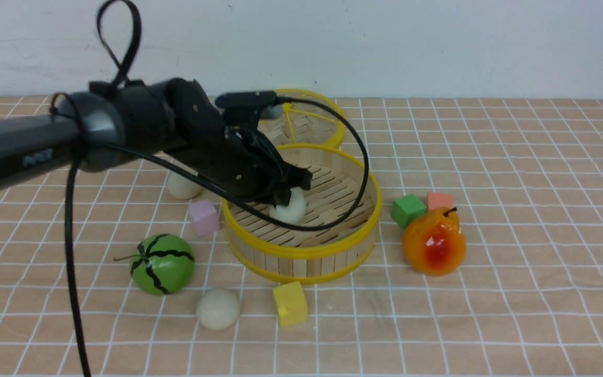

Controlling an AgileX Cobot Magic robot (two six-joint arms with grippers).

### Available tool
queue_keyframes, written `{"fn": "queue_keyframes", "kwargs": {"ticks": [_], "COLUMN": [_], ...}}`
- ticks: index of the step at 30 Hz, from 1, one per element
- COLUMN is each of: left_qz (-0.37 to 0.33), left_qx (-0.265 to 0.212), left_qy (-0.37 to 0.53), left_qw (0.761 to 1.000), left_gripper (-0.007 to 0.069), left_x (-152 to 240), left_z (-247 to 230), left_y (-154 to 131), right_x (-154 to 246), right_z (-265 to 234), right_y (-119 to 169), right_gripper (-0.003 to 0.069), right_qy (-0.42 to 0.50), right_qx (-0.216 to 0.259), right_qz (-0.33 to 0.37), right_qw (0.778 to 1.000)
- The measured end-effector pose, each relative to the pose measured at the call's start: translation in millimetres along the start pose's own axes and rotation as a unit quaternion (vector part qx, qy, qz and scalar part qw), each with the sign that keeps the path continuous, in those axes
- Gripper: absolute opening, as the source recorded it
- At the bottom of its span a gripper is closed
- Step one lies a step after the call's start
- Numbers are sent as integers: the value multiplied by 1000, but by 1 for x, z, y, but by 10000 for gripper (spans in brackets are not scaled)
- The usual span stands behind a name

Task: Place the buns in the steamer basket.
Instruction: Use the left arm to put the steamed stuffed bun into the steamer, then use the left arm to grab a steamed stuffed bun

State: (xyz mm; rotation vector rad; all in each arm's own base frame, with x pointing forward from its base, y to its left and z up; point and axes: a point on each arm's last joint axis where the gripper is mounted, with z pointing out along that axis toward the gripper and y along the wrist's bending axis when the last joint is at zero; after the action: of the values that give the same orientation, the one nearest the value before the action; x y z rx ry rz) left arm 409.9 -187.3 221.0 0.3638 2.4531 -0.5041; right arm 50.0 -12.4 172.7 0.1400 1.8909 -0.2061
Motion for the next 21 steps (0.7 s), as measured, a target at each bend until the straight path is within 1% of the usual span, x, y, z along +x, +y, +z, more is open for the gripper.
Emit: {"fn": "queue_keyframes", "kwargs": {"ticks": [3,4,8,9,10,13,14,15,16,18,19,21], "left_qz": [-6,-6,-4,-3,0,10,11,25,34,53,56,79], "left_qx": [-1,-1,3,3,8,16,17,21,23,23,22,21], "left_qy": [8,8,10,10,13,2,1,-17,-25,-34,-38,-42], "left_qw": [1000,1000,1000,1000,1000,1000,1000,999,999,998,997,996], "left_gripper": [32,59,190,199,274,378,384,430,447,463,463,466], "left_x": [3,3,2,1,0,-8,-9,-16,-19,-21,-21,-18], "left_z": [7,7,1,-1,-10,-38,-40,-70,-88,-119,-123,-170], "left_y": [2,2,0,-1,-4,-13,-13,-22,-26,-33,-34,-44], "right_x": [0,0,0,0,0,0,0,0,0,0,0,0], "right_z": [0,0,0,0,0,0,0,0,0,0,0,0], "right_y": [0,0,0,0,0,0,0,0,0,0,0,0], "right_gripper": [241,241,241,241,241,241,241,241,241,241,241,241], "right_qy": [0,0,0,0,0,0,0,0,0,0,0,0], "right_qx": [0,0,0,0,0,0,0,0,0,0,0,0], "right_qz": [0,0,0,0,0,0,0,0,0,0,0,0], "right_qw": [1000,1000,1000,1000,1000,1000,1000,1000,1000,1000,1000,1000]}}
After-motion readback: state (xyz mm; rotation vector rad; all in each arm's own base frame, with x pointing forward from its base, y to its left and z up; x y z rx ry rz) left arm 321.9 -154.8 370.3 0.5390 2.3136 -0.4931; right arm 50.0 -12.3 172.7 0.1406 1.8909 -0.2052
